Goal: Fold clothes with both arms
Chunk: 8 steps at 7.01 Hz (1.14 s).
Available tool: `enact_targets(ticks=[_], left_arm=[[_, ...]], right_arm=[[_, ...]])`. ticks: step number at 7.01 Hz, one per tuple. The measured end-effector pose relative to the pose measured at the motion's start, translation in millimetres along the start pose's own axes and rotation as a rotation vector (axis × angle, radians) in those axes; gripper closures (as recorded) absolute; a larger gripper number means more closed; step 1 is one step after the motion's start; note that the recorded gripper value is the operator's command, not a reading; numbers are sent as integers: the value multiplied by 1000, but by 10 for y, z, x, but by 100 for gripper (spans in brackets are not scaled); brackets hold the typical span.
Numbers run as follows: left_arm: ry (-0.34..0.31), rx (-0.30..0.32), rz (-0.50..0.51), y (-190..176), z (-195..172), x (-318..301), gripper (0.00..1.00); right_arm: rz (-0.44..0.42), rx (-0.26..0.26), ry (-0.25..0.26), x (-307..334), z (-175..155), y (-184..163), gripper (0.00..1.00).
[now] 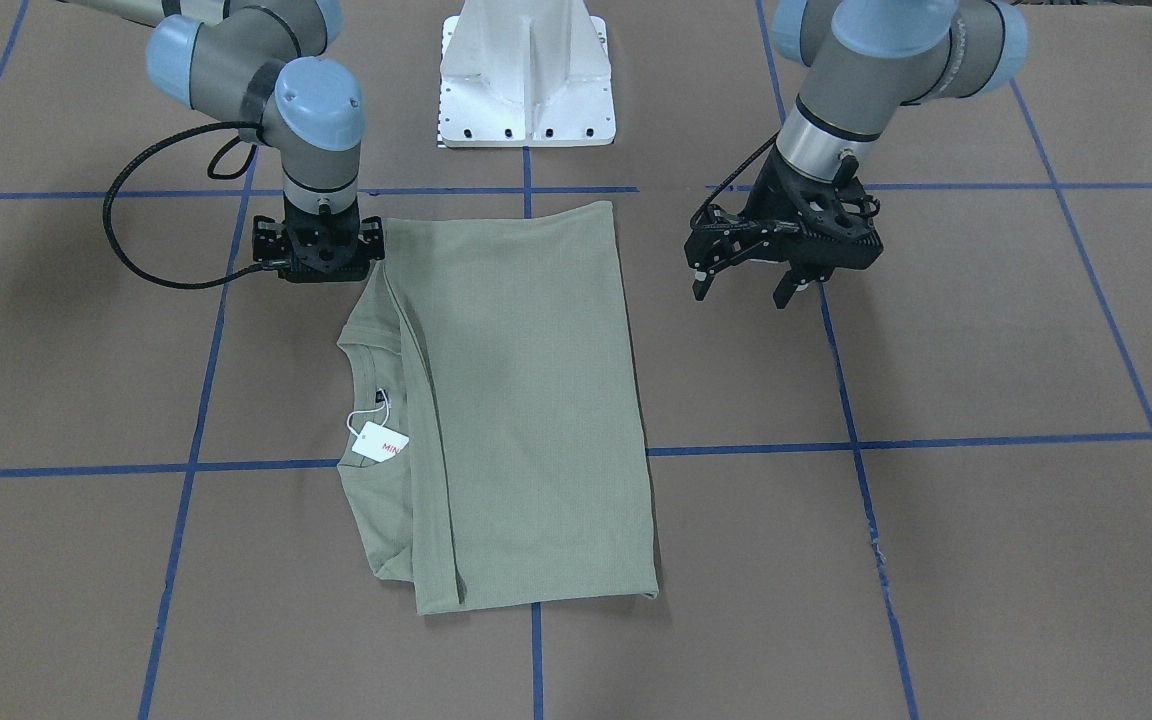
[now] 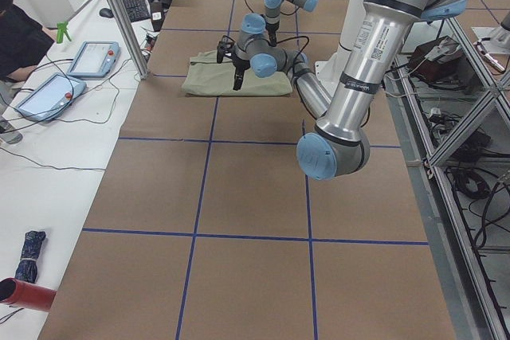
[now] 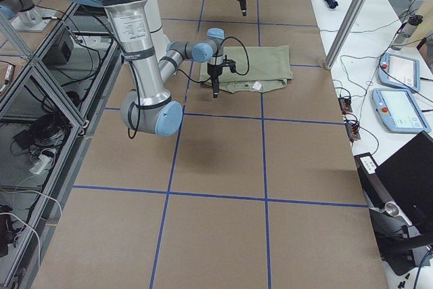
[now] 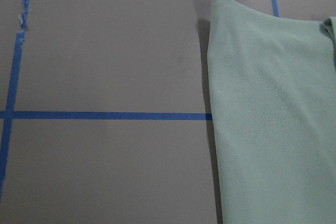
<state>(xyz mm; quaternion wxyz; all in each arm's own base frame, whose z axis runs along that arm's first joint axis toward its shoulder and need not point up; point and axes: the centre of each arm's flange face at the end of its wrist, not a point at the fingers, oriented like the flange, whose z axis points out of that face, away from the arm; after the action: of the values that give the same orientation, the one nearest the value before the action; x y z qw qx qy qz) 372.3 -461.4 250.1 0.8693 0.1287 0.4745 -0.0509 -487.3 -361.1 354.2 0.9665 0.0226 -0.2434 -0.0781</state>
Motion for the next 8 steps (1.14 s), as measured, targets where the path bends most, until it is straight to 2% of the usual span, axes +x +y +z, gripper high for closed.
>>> enact_targets(ticks=[3, 5, 8], left_arm=[[6, 1, 9, 6, -30, 16, 0], [5, 4, 11, 9, -47, 8, 0], [27, 24, 19, 18, -182, 69, 0]], right_arm=[[-9, 57, -58, -219, -374, -310, 0], [-45, 80, -73, -588, -546, -640, 0], [-118, 93, -65, -887, -423, -1082, 0]])
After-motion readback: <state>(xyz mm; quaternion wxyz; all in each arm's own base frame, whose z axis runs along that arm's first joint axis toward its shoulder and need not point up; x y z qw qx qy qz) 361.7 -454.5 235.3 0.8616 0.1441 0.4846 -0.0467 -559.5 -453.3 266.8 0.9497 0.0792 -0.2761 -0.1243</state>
